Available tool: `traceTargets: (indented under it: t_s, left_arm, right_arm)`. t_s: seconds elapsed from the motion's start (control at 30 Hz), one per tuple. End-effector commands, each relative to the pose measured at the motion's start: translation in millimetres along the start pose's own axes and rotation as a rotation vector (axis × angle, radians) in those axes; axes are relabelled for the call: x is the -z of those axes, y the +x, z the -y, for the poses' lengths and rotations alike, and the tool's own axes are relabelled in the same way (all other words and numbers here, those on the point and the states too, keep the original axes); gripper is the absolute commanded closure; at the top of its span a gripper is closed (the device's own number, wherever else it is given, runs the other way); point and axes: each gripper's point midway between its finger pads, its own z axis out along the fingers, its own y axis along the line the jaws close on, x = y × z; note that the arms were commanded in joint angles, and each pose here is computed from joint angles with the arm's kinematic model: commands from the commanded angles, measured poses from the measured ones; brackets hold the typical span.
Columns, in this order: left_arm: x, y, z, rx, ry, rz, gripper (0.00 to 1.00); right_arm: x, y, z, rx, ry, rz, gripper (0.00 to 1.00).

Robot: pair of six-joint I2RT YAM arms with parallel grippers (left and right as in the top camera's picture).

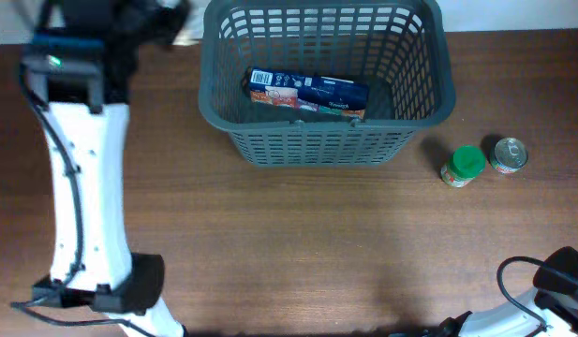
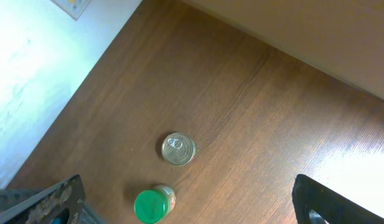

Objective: Pack container
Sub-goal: 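Carry the tan bag into the basket and release it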

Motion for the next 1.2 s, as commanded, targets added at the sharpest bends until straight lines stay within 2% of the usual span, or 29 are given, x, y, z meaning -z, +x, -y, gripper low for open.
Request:
traceTargets:
  t_s: [0.0, 0.13, 0.33, 0.43, 0.53, 0.77, 0.93, 0.97, 1.03, 1.1, 1.13, 1.17]
  left_arm:
    - [-6, -60, 88, -0.525, 0.151, 0.177, 0.98]
    - [-27, -76, 159, -0.772, 0.262, 0.24, 0.98]
    - [-98, -50, 249, -0.819, 0.45, 0.182, 0.98]
    - [-140, -29, 301, -0.759, 0.535, 0.126, 0.98]
    - [-161, -8, 337, -0.742, 0.604, 0.075, 0.98]
    - [-189, 40, 387, -0.638, 0.709, -0.07, 0.89]
    - [-187, 44, 392, -0.636, 0.726, -0.087, 0.85]
    - [-187, 45, 393, -0.626, 0.726, -0.092, 0.73]
    - [-186, 44, 390, -0.6, 0.713, -0.107, 0.27]
    - [-182, 27, 368, -0.574, 0.618, -0.114, 0.13]
    - [-165, -18, 327, -0.463, 0.473, -0.07, 0.01]
    - [-156, -32, 314, -0.423, 0.435, -0.044, 0.01]
  right_arm:
    - [0, -2, 2, -0.007, 0.008, 0.005, 0.01]
    - [0, -2, 2, -0.007, 0.008, 0.005, 0.01]
    - [0, -2, 2, -0.007, 0.008, 0.005, 0.01]
    - [0, -2, 2, -0.007, 0.008, 0.005, 0.01]
    - [0, -2, 2, -0.007, 0.008, 0.005, 0.01]
    - [0, -2, 2, -0.007, 0.008, 0.005, 0.01]
    - [0, -2, 2, -0.007, 0.008, 0.005, 0.01]
    - [0, -2, 2, -0.007, 0.008, 0.005, 0.01]
    - [0, -2, 2, -0.007, 0.008, 0.005, 0.01]
    - [0, -2, 2, -0.007, 0.008, 0.005, 0.01]
    - [0, -2, 2, -0.007, 0.008, 0.005, 0.01]
    - [0, -2, 2, -0.007, 0.008, 0.005, 0.01]
